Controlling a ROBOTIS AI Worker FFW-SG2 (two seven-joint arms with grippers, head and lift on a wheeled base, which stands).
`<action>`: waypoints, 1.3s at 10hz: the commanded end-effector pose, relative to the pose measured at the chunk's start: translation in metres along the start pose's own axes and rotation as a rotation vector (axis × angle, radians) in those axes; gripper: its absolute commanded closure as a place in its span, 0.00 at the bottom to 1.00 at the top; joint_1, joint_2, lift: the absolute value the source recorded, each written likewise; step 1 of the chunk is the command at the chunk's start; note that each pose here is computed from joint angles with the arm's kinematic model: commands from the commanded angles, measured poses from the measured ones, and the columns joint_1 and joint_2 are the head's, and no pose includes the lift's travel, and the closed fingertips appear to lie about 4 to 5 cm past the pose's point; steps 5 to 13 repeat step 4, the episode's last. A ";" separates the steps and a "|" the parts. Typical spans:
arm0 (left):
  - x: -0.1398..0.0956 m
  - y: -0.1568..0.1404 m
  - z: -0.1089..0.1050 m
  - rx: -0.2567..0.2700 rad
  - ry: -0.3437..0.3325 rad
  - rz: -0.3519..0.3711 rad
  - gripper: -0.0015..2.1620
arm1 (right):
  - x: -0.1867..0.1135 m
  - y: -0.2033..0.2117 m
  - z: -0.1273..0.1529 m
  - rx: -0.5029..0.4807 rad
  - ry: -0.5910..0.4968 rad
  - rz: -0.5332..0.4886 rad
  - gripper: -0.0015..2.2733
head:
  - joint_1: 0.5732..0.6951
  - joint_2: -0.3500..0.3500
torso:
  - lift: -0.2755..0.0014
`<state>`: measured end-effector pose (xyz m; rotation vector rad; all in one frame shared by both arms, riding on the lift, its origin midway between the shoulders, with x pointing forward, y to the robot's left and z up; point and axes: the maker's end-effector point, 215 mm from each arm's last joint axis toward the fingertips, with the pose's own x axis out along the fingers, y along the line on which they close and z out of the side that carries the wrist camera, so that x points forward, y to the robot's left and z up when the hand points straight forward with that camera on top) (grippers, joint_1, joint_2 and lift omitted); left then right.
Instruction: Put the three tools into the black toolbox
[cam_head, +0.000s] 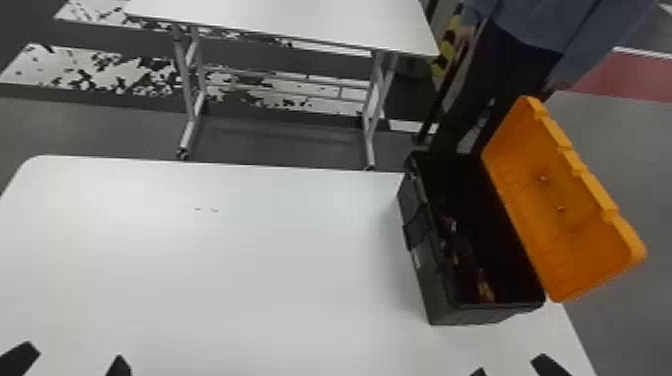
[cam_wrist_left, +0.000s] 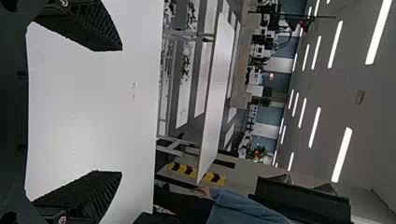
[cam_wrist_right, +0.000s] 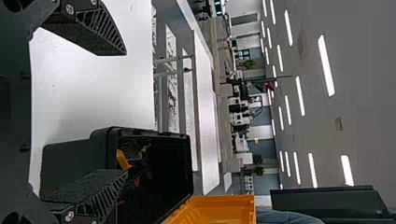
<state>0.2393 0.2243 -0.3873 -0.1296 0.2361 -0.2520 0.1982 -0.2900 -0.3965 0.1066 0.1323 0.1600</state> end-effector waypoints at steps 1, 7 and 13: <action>0.000 -0.001 -0.004 -0.002 0.005 -0.002 0.03 | 0.001 0.003 0.003 -0.001 -0.005 0.007 0.05 | 1.00 0.23 | 0.81; 0.004 -0.003 -0.012 -0.008 0.027 -0.007 0.03 | 0.002 0.006 0.005 -0.003 -0.007 0.015 0.05 | 1.00 0.23 | 0.81; 0.004 -0.003 -0.012 -0.008 0.027 -0.007 0.03 | 0.002 0.006 0.005 -0.003 -0.007 0.015 0.05 | 1.00 0.23 | 0.81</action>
